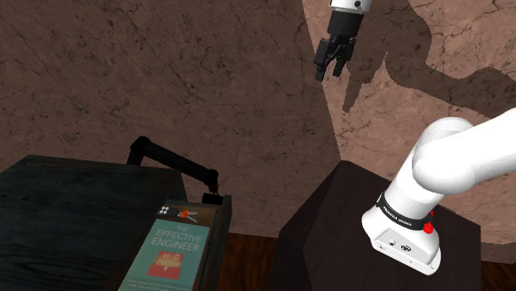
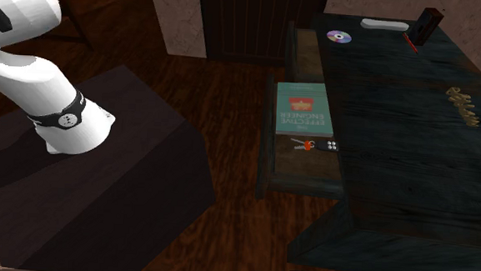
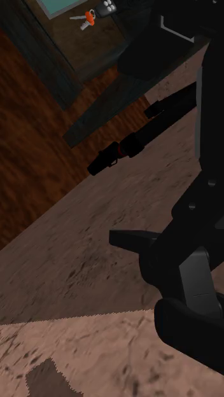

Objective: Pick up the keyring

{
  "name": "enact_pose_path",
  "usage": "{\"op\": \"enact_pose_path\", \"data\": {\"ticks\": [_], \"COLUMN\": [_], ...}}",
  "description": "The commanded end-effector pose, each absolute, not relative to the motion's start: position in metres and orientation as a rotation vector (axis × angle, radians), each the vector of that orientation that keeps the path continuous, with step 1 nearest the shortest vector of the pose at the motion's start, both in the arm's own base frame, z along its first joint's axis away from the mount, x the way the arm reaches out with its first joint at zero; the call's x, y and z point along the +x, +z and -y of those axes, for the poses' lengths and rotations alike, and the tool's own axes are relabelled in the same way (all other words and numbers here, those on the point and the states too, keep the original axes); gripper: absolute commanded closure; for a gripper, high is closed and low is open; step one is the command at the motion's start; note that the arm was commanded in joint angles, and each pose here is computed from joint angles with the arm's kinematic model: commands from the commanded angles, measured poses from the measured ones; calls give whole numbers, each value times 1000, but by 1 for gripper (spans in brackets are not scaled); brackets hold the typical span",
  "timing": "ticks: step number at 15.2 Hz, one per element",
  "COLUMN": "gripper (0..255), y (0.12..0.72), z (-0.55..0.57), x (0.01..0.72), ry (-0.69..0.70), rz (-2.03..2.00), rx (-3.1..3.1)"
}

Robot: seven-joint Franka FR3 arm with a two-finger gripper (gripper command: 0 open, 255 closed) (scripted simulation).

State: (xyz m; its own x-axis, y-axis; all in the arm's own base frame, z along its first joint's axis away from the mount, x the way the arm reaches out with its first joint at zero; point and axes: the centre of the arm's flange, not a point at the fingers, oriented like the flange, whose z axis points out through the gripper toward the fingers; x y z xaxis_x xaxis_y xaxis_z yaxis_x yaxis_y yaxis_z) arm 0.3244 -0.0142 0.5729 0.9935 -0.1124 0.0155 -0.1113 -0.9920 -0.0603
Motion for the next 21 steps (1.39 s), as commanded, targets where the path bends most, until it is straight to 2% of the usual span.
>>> {"op": "enact_pose_path", "data": {"ticks": [1, 21], "gripper": [0, 0], "y": [573, 438], "z": [14, -185], "x": [324, 441], "ry": [-29, 0], "rz": [-173, -45], "rx": [-3077, -3106]}}
